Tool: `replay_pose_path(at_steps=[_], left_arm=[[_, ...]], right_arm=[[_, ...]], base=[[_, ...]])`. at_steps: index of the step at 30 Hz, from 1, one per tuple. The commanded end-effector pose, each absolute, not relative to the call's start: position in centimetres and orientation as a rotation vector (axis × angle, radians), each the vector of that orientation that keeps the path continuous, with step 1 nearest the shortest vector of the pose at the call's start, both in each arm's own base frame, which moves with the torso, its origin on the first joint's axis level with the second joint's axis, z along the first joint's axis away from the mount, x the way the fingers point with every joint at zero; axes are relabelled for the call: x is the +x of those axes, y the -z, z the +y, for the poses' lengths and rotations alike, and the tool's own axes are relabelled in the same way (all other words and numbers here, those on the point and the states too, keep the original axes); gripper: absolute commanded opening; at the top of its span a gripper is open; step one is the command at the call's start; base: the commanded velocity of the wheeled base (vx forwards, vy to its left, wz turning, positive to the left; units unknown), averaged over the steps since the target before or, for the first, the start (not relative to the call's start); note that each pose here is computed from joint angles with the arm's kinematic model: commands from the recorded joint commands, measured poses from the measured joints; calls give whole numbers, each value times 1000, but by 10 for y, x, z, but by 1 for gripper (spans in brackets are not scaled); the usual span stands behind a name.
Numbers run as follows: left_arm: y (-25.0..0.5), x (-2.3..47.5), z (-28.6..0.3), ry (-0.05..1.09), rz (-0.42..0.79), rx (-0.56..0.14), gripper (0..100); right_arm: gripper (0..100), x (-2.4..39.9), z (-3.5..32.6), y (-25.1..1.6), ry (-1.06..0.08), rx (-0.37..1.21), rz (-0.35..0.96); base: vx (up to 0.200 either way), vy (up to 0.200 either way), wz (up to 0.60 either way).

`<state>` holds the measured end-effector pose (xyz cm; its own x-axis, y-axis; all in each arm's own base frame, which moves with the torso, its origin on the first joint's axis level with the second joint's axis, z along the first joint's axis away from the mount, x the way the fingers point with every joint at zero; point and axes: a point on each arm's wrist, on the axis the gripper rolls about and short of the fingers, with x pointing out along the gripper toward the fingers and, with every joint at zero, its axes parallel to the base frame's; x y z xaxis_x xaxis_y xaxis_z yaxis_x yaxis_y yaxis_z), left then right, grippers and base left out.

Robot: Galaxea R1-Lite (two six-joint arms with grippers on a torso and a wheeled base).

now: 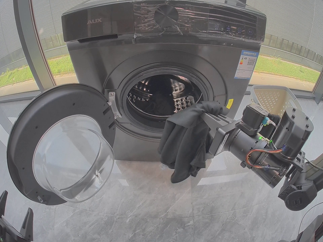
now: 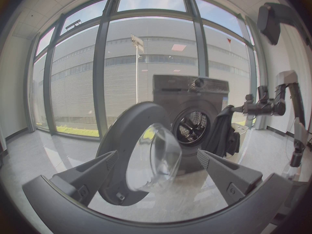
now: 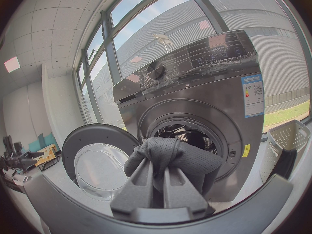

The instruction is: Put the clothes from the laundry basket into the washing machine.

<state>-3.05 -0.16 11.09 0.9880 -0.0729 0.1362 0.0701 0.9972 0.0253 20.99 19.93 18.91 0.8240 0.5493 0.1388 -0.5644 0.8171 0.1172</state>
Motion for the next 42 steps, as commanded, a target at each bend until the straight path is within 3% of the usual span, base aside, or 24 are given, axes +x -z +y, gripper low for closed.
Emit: replay_pose_path(at_steps=[1,5,12,21,34,42], left_arm=[[-127,-17,-4,195,-26,16,100],[-135,5,-7,326,104,9,100],[-156,63,-12,484,162,40,100],[-164,125,-59,778,218,42,100],[-159,177,-124,902,314,38,100],[-146,214,-156,798,310,23,100]], right_arm=[[0,218,216,-183,-647,150,-91],[0,228,222,-183,-662,146,-102],[0,241,234,-180,-650,149,-108],[0,256,249,-174,-646,153,-109],[0,274,259,-171,-582,163,-119],[0,277,260,-176,-559,171,-119]], base=[[0,0,0],[0,0,0],[0,0,0],[0,0,0],[0,0,0],[0,0,0]])
